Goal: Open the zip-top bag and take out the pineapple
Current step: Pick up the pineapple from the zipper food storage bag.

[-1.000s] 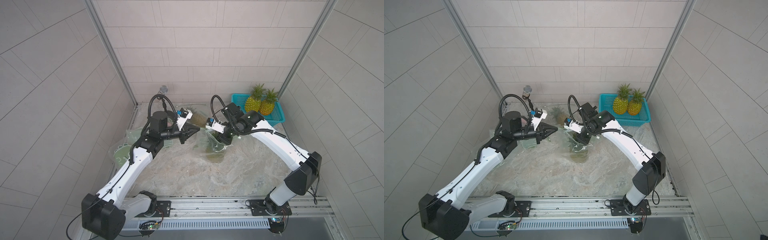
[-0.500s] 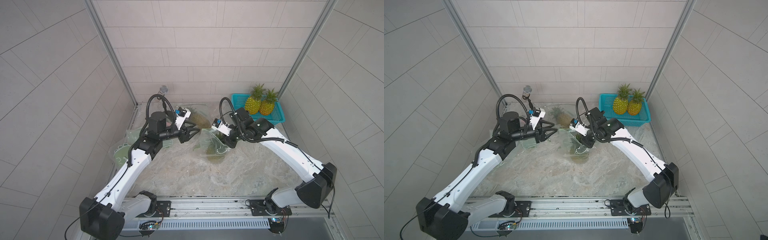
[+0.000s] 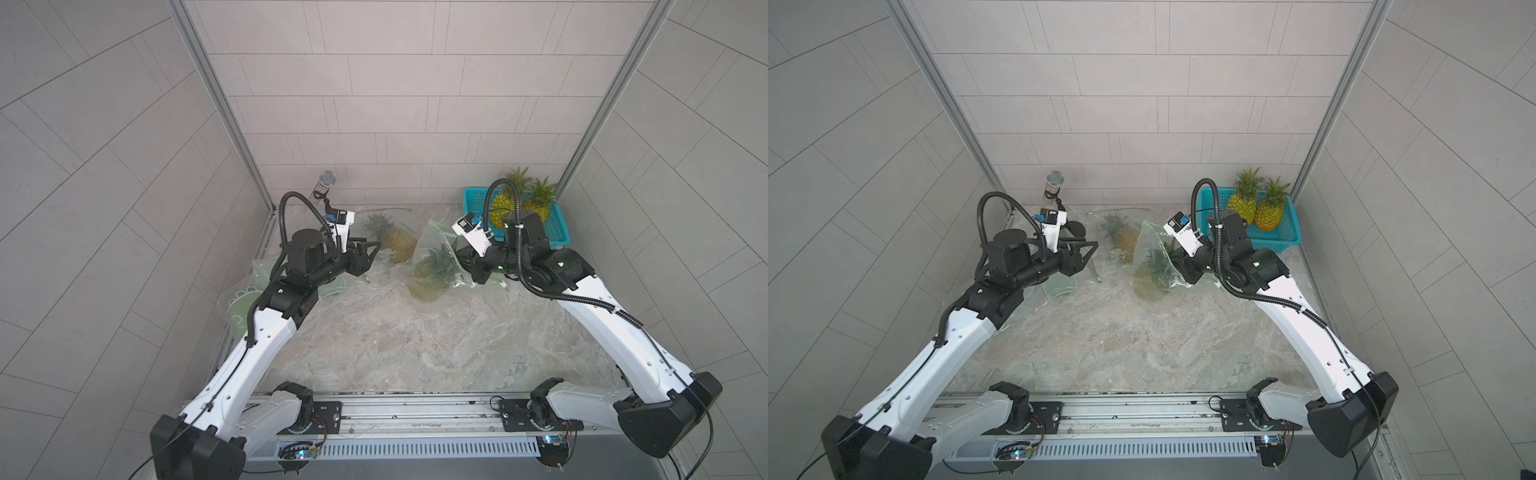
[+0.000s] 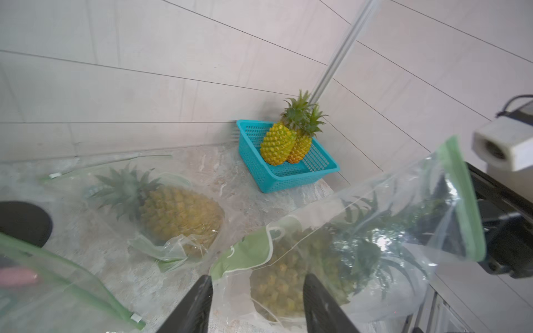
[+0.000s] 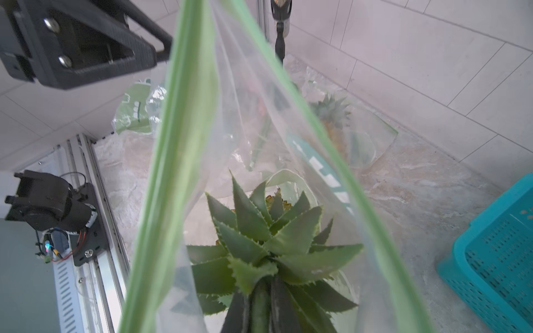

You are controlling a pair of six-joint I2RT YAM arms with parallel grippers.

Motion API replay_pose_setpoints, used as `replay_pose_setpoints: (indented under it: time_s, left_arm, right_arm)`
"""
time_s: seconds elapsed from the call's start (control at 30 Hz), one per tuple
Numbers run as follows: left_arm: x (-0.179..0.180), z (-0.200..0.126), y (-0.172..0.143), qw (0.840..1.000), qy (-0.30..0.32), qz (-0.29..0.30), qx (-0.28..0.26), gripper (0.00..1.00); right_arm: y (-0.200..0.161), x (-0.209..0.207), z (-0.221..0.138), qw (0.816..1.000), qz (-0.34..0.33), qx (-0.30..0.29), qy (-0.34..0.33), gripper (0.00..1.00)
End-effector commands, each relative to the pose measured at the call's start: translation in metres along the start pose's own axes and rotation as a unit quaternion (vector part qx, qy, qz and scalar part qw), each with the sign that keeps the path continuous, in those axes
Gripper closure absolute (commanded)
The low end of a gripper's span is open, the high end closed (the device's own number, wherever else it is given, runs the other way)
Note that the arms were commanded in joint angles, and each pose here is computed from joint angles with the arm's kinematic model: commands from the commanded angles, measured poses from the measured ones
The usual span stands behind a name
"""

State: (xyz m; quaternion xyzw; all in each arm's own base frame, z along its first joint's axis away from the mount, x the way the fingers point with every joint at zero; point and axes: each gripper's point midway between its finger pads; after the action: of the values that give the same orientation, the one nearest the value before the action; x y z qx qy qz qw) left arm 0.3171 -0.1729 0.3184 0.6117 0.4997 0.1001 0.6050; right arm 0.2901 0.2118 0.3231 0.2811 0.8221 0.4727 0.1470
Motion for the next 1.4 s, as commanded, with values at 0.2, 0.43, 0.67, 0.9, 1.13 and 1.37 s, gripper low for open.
replay_pose_setpoints:
  time_s: [0.2, 0.43, 0.67, 0.9, 1.13, 1.37]
  left_arm:
    - [0.043, 0.002, -0.028, 0.984, 0.075, -0.161, -0.023, 0.43]
    - [0.049, 0.021, -0.05, 0.971, 0.059, -0.23, 0.006, 0.43]
    - [0.047, 0.037, -0.06, 0.961, 0.036, -0.274, 0.017, 0.42]
    - [0.037, 0.052, -0.068, 0.958, 0.01, -0.285, 0.031, 0.42]
    - [0.027, 0.065, -0.076, 0.952, -0.014, -0.303, 0.036, 0.42]
    - [0.024, 0.067, -0.081, 0.955, -0.016, -0.292, 0.043, 0.4]
  right_arm:
    - [0.075, 0.016, -0.042, 0.986, -0.008, -0.165, 0.021, 1.0]
    - [0.094, 0.023, -0.053, 0.979, -0.004, -0.2, 0.039, 1.0]
    - [0.103, 0.024, -0.055, 0.976, -0.004, -0.213, 0.047, 1.0]
    - [0.108, 0.024, -0.053, 0.974, -0.003, -0.218, 0.053, 1.0]
    - [0.111, 0.022, -0.051, 0.974, -0.004, -0.22, 0.054, 1.0]
    - [0.11, 0.019, -0.047, 0.975, -0.003, -0.216, 0.051, 1.0]
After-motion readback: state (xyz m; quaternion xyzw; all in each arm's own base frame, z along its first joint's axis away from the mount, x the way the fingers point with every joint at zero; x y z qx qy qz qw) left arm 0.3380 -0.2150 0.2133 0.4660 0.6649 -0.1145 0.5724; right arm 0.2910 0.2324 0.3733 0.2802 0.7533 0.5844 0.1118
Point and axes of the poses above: each gripper's point midway between its finger pads, its own z axis out along the fingers, its own x axis along the line the jaws close on, y = z × x, and after that the axes turned 5 degrees about -z, right-handed
